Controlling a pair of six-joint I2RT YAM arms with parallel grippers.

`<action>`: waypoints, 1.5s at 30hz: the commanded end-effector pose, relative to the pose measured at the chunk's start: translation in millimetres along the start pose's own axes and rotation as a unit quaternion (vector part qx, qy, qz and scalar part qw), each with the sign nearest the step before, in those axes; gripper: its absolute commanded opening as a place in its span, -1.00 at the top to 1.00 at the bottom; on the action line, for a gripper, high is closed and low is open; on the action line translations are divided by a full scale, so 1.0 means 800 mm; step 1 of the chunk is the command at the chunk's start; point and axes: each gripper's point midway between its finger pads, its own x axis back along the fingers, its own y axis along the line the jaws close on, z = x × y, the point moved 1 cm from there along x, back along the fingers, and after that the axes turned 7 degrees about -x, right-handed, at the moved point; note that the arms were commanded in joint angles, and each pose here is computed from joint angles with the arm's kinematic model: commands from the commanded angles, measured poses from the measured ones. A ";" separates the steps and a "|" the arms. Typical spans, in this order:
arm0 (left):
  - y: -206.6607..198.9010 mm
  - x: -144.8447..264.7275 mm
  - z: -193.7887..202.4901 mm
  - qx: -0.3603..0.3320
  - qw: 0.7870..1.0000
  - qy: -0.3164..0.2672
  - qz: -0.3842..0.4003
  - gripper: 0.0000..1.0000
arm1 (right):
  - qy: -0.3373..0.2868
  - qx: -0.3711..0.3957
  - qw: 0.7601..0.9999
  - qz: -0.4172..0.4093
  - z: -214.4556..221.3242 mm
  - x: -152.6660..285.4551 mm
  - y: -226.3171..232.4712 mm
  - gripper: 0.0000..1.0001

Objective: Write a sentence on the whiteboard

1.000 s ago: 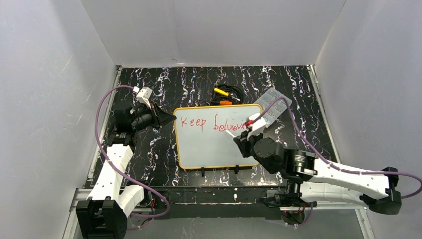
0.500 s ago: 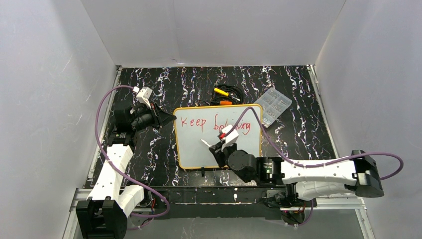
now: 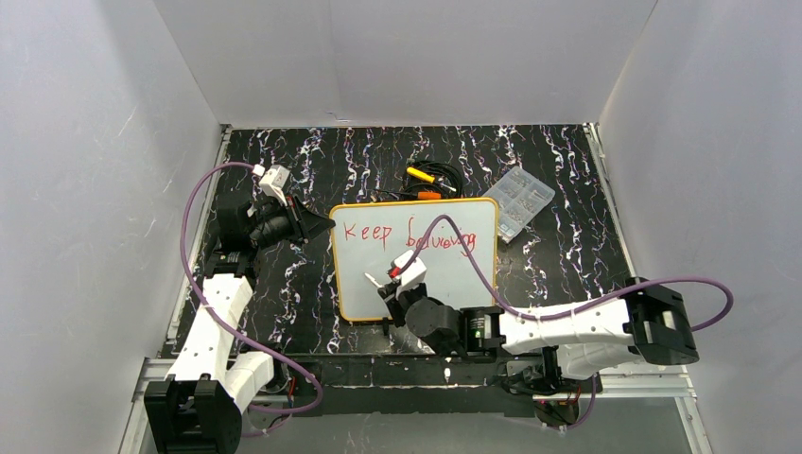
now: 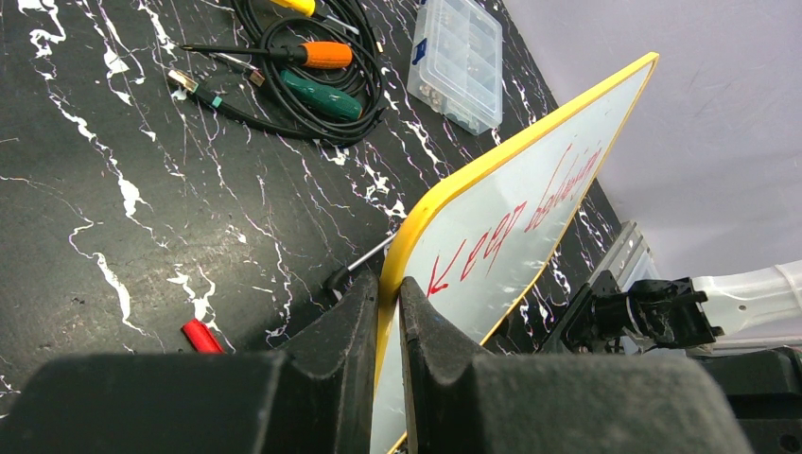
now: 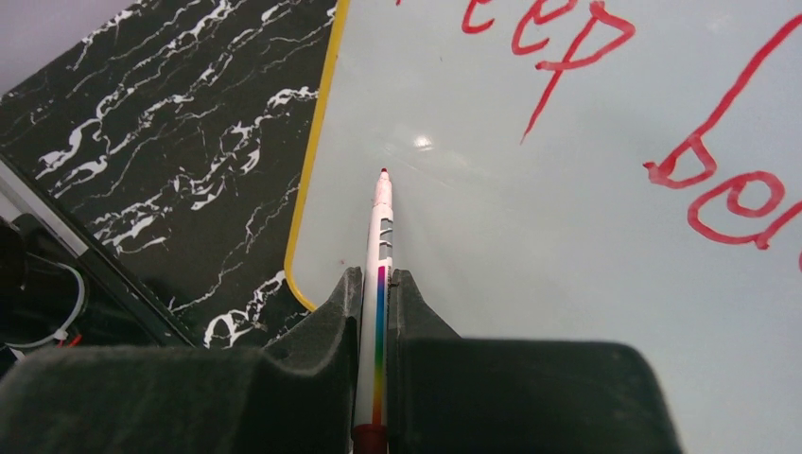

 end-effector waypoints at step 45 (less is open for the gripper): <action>-0.025 0.006 -0.002 -0.011 1.000 0.003 0.023 1.00 | 0.000 0.009 0.999 0.051 -0.014 -0.021 0.015 0.97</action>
